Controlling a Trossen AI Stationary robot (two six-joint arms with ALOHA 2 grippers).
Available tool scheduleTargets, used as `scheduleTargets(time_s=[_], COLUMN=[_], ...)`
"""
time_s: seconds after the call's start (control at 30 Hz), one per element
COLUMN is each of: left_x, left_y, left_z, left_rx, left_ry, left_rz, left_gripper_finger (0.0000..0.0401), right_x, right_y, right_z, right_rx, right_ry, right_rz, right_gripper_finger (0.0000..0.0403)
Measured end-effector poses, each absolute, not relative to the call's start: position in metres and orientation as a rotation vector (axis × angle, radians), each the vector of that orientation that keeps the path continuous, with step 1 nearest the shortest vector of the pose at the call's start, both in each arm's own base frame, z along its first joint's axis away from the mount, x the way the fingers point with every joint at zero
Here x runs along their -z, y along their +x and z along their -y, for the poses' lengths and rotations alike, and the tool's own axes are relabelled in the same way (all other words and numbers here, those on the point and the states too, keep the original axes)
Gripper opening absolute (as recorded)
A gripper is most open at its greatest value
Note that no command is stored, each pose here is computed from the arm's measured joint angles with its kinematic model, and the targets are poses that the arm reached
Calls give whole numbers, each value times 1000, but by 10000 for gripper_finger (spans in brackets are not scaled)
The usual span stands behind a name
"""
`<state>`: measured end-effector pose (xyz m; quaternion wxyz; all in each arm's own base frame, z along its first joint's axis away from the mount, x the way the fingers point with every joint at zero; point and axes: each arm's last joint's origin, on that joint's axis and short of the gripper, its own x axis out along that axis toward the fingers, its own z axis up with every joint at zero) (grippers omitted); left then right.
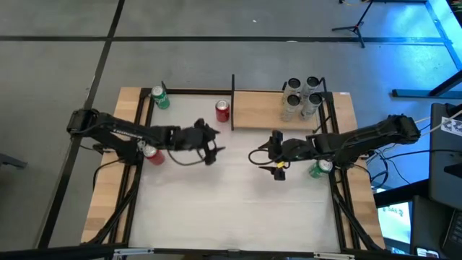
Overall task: Place canned beverage on shelf
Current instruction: Put the right red soda can on the shelf
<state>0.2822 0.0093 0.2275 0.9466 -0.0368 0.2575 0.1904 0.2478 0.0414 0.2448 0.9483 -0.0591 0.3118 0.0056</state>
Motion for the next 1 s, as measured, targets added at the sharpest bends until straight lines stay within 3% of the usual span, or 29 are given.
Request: scheduleTargets(time_s=[0.3,0.5,0.83,1.0], left_x=[-232,-233,-234,-235], left_y=[281,279,275,277], left_z=[-50,-65,-78,-77], left_rx=[-429,-434,-541,-527], left_ry=[47,97,106,85], left_rz=[-514,-520,-518,-494], left_gripper_finger=[318,320,392,393], right_x=[-214,-215,-241,-242], right_y=[242,243,253,253], right_z=[-40,-40,-43,-43], right_rx=[-30,-42,-67,-72], right_ry=[-168,-210,-176,-213], right_rz=[-561,-525,-442,-441], right_gripper_finger=[353,353,353,353])
